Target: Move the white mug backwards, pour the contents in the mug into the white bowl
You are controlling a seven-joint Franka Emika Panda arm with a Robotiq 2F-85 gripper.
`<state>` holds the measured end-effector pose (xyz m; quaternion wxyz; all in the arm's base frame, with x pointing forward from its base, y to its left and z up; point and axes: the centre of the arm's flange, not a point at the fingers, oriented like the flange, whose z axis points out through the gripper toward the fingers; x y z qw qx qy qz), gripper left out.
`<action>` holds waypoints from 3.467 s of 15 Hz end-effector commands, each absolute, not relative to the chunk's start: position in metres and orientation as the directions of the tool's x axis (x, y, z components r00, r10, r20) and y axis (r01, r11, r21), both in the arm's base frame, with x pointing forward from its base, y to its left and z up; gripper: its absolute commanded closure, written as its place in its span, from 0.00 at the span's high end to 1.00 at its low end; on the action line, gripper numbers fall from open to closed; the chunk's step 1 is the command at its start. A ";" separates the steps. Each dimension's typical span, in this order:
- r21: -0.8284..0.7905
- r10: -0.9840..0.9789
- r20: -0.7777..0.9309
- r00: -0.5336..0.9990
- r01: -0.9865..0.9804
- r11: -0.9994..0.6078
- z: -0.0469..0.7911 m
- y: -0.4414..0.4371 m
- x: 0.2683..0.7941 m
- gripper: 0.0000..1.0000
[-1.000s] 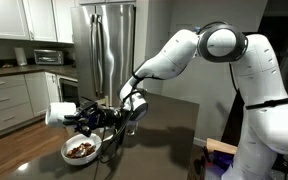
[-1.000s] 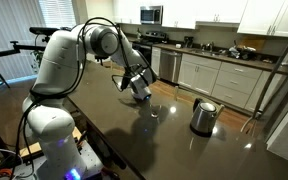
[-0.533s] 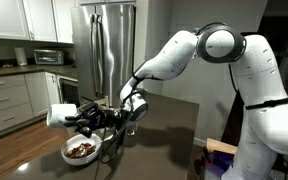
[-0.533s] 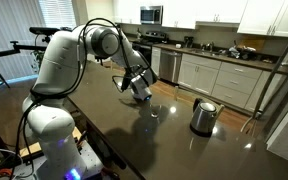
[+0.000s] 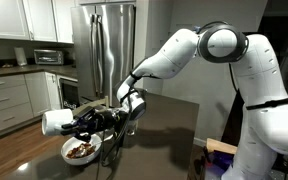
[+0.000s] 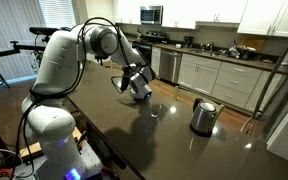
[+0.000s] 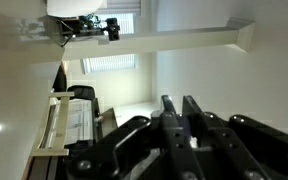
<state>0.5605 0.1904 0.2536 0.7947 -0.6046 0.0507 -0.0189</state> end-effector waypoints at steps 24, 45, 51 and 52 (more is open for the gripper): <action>-0.678 0.388 0.082 0.918 0.337 -0.653 0.293 0.255 0.578 0.08; -0.289 0.678 -0.057 0.733 0.638 -0.714 0.280 0.335 0.547 0.08; -0.215 0.730 -0.137 0.670 0.699 -0.682 0.259 0.391 0.506 0.08; -0.203 0.736 -0.143 0.662 0.708 -0.676 0.258 0.397 0.501 0.08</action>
